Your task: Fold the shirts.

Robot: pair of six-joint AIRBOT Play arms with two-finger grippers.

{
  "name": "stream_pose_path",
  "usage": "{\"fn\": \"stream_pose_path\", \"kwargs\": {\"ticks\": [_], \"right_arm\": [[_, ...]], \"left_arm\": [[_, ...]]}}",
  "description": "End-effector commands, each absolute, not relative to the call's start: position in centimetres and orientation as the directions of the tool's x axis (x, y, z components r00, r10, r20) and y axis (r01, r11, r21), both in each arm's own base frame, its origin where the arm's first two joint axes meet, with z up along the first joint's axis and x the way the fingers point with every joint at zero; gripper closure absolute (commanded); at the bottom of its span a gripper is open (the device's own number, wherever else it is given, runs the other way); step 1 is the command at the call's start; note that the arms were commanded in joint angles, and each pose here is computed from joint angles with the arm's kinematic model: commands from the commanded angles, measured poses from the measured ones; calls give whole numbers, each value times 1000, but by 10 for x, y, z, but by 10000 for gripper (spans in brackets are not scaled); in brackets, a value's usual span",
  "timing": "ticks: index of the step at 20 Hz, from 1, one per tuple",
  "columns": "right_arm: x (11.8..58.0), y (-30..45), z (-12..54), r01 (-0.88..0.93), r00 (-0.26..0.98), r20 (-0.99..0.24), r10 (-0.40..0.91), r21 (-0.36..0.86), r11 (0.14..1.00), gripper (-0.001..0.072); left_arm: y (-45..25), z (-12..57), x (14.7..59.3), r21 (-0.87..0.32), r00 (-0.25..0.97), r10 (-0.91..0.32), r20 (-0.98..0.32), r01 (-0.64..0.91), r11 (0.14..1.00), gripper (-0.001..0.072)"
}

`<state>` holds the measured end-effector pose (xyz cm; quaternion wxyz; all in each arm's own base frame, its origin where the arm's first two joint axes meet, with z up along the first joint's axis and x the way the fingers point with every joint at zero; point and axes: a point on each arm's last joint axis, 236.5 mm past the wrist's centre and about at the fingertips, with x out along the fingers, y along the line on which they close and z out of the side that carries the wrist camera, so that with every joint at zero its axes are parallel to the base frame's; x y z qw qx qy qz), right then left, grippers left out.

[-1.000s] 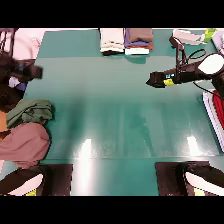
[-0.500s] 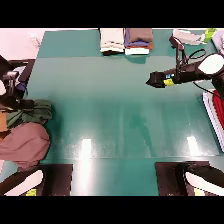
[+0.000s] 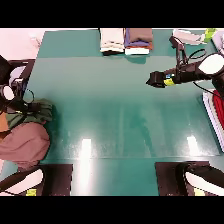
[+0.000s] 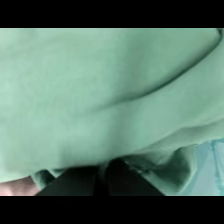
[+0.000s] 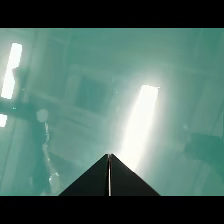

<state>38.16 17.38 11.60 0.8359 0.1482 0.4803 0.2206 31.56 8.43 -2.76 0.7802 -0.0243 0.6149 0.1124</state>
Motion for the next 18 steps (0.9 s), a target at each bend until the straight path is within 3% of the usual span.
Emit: {"fn": "stream_pose_path", "kwargs": {"ticks": [1,5,8,13,18], "right_arm": [[385,173,141,-248,506,-691,515,456,855,691],[390,164,240,-328,657,-539,528,426,843,691],[385,150,317,-371,755,-403,517,387,844,691],[371,115,392,-362,851,-263,455,335,870,691],[364,94,398,-320,871,-269,410,322,891,691]], "left_arm": [[82,17,334,81,326,147,-934,-208,975,682],[46,205,365,78,727,137,-673,-115,990,683],[-17,312,345,78,871,-8,-492,53,996,684],[-121,359,315,68,866,-302,-400,356,932,684],[-230,275,306,56,630,-451,-631,618,784,683]]}}
